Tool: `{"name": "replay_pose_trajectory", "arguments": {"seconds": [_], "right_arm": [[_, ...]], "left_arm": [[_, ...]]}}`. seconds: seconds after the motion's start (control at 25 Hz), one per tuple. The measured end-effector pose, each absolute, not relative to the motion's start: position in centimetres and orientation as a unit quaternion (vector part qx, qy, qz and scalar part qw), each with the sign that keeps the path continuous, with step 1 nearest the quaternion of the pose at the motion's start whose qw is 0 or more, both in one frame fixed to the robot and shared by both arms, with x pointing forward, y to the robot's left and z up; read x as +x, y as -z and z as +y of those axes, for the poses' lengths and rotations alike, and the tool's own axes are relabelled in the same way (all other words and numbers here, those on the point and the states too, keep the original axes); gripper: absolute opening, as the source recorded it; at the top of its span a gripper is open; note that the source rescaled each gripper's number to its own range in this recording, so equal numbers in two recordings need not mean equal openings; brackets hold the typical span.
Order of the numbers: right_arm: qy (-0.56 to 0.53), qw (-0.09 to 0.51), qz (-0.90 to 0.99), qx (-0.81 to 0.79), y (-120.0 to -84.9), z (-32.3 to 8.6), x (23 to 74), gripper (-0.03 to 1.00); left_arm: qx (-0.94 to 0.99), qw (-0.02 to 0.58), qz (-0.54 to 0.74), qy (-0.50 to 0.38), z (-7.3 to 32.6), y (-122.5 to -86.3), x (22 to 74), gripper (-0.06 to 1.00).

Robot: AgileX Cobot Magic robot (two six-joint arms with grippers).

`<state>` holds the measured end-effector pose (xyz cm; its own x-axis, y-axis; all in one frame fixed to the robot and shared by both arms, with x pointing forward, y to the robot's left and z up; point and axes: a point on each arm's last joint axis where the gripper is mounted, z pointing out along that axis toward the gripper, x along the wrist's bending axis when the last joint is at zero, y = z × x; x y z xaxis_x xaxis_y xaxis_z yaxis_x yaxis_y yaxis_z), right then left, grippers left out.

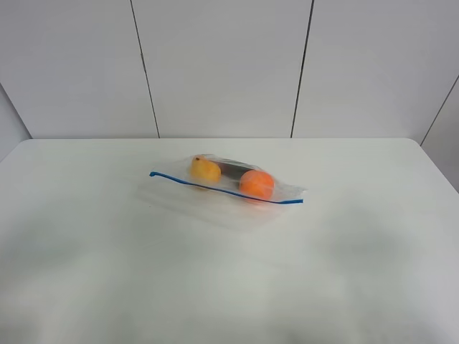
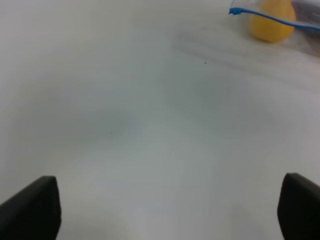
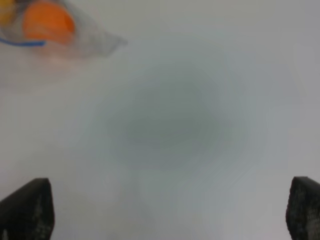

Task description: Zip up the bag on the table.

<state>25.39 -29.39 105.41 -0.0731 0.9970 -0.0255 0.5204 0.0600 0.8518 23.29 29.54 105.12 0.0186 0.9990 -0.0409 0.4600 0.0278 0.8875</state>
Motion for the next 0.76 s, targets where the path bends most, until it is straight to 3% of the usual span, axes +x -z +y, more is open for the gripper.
{"name": "replay_pose_trajectory", "arguments": {"seconds": [0.16, 0.76], "right_arm": [[-0.383, 0.376, 0.623, 0.569, -105.5, -29.4, 23.6, 1.00], [-0.385, 0.379, 0.622, 0.567, -105.5, -29.4, 23.5, 1.00]], "left_arm": [[0.602, 0.383, 0.606, -0.352, 29.5, -105.1, 23.3, 1.00], [0.602, 0.383, 0.606, -0.352, 29.5, -105.1, 23.3, 1.00]]}}
